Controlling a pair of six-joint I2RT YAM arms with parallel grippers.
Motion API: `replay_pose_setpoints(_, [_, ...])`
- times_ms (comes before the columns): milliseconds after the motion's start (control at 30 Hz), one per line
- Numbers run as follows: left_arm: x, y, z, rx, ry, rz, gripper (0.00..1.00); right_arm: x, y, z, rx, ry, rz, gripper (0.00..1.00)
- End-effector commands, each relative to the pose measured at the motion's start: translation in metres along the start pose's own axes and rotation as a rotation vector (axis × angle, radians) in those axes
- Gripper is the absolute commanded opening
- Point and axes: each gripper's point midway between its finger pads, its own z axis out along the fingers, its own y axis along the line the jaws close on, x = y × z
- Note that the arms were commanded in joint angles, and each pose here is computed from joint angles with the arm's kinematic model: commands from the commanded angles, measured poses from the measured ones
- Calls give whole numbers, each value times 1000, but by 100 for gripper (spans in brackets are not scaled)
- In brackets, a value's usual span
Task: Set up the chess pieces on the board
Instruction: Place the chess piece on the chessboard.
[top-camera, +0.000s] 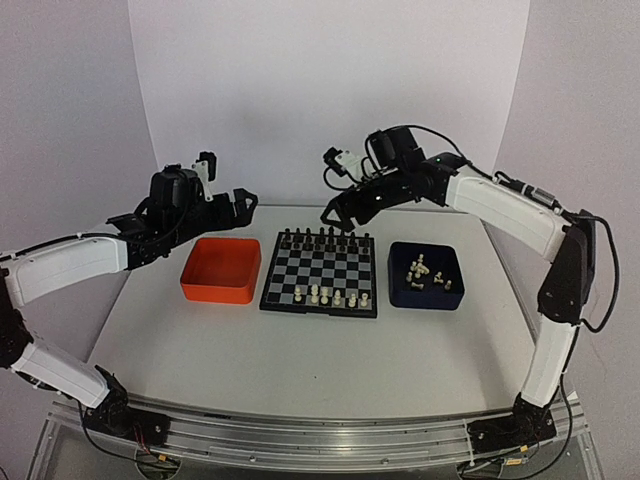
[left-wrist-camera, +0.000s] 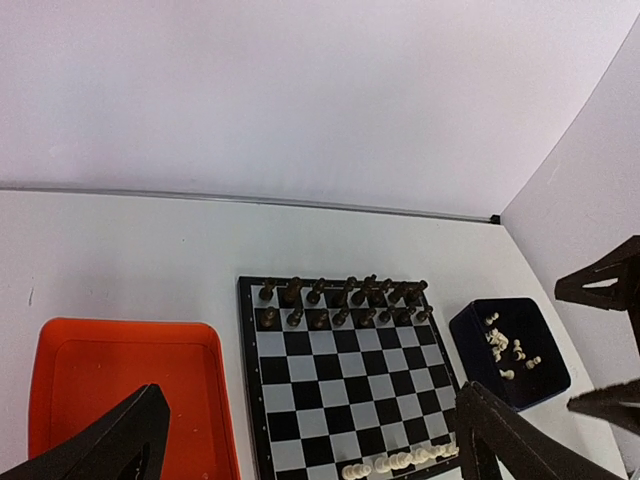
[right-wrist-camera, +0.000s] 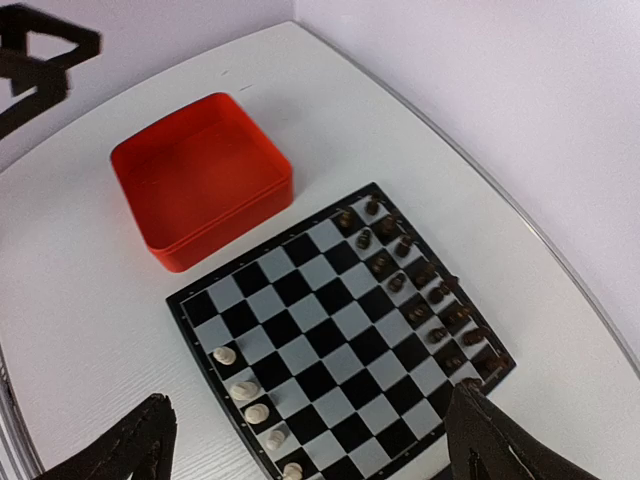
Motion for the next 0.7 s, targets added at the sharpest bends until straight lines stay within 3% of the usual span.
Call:
replay_pose_setpoints(0, [-49,-3,10,32,-107,1,100,29,-91,-39,156,-7,320,91])
replay_pose_setpoints(400, [-92,74,89,48,-106,-114,100,138,-187,-68,326,114,737,88])
replay_pose_setpoints(533, [-103,98,101,54,-104,-167,100,163,-187,-71,340,203,723,86])
replay_pose_setpoints(667, [-96,103,112,59,-81,-143,100,191,-181,-65,316,328,595,83])
